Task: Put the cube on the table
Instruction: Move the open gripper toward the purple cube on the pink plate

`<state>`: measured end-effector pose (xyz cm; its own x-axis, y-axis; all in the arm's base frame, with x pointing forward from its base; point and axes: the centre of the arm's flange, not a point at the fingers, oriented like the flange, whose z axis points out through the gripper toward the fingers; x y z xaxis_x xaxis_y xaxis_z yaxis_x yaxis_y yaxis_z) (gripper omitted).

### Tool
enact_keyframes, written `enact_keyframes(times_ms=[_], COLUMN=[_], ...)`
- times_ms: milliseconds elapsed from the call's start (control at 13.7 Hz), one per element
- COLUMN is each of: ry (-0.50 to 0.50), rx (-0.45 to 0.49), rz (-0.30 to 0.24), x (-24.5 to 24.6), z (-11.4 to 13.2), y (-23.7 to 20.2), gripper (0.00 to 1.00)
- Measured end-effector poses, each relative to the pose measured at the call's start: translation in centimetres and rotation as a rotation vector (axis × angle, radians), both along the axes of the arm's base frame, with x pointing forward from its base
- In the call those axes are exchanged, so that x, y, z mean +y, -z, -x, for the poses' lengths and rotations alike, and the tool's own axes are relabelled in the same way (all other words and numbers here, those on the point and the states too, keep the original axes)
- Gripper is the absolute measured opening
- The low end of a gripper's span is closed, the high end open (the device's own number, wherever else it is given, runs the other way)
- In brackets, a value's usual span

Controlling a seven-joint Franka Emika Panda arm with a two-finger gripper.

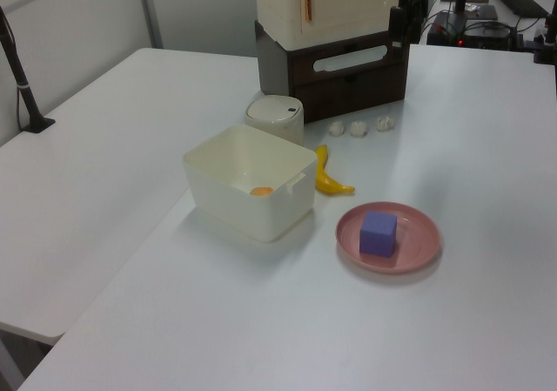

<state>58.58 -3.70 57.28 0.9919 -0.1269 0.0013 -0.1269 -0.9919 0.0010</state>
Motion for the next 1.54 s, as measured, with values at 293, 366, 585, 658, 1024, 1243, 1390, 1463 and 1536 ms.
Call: enact_keyframes(times_ms=[293, 366, 585, 658, 1024, 1243, 1390, 1463, 1536], ry=[0.0, 0.0, 0.0, 0.0, -0.05, -0.115, -0.167, -0.194, -0.225], rx=[0.0, 0.003, 0.009, 0.009, 0.047, 0.104, 0.12, 0.111, 0.09], rz=[0.0, 0.0, 0.0, 0.0, -0.002, 0.0, 0.003, 0.005, 0.002], x=[0.0, 0.0, 0.0, 0.0, 2.8, 6.8, 9.9, 11.6, 13.7], z=[0.0, 0.0, 0.1, 0.1, 0.0, -0.6, -0.6, -0.5, -0.5], y=[0.0, 0.0, 0.1, 0.1, 1.9, 5.1, 6.2, 6.5, 7.2], gripper=[1.0, 1.0, 1.0, 1.0, 1.0, 1.0, 1.0, 1.0, 1.0])
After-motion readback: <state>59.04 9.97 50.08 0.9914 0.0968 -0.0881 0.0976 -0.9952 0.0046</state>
